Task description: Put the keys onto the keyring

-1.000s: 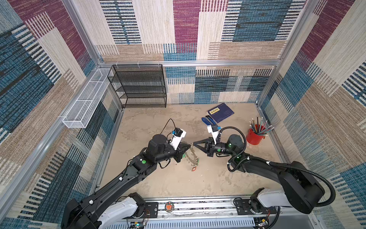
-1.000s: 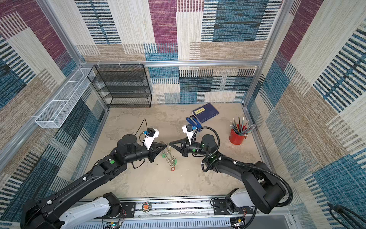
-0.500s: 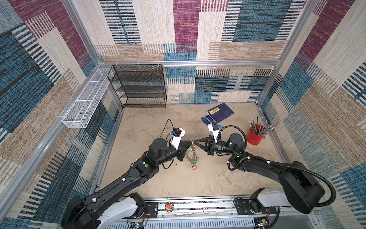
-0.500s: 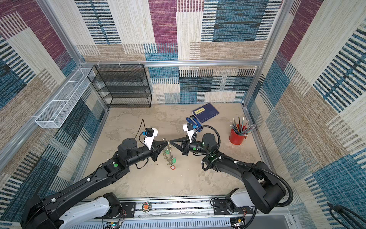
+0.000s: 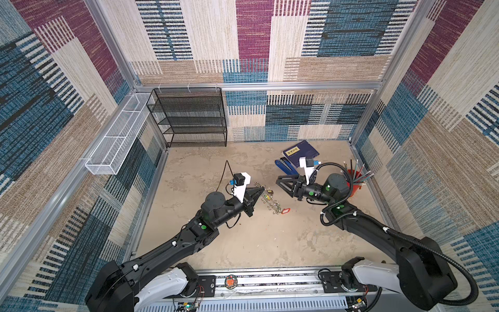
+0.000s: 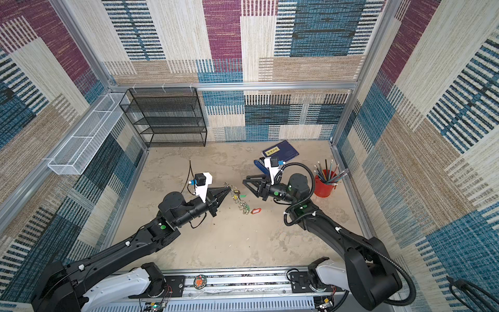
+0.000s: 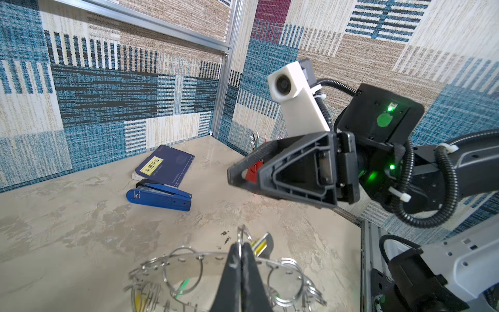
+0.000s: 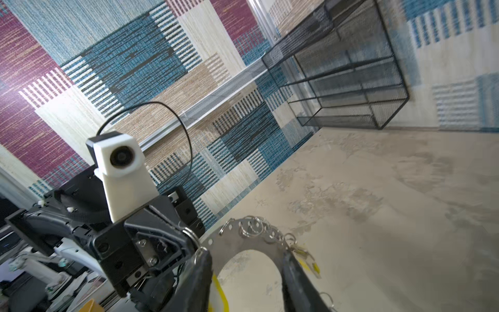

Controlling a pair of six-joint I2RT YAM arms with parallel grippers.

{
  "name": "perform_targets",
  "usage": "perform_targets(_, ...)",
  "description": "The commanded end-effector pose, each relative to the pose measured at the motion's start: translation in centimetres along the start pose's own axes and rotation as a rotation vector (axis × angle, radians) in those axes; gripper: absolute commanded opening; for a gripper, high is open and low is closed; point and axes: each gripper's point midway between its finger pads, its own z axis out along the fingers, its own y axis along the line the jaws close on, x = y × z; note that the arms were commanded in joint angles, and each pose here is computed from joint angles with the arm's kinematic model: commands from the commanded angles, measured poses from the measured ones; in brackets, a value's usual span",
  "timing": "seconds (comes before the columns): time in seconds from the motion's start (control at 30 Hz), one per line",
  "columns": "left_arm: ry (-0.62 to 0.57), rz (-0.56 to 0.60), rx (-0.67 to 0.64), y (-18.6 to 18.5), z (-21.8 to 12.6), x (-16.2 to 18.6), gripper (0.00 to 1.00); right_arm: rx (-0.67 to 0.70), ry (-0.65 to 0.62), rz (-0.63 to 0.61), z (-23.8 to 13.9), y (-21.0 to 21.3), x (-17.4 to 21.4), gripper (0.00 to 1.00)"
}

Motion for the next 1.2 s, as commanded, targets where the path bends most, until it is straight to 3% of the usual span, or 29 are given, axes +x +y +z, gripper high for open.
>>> perform_targets(0.0, -0.116, 0.007, 0.079, -1.5, 0.1, -2.7, 0.0, 0.043, -0.008, -0.058, -0.2, 0.2, -1.3, 0.52)
perform_targets(0.2, -0.15, -0.007, 0.192, -3.2, 0.7, -3.3, 0.0, -0.046, 0.005, -0.139, -0.1, 2.4, -2.1, 0.61)
perform_targets(0.67, -0.155, -0.089, 0.289, -3.5, 1.8, -4.1, 0.0, -0.211, 0.089, -0.15, 0.2, 4.2, -0.1, 0.6)
perform_targets(1.17, -0.139, -0.118, 0.369, -3.8, 2.0, -4.1, 0.0, -0.252, 0.114, -0.133, 0.5, 4.5, 0.6, 0.36)
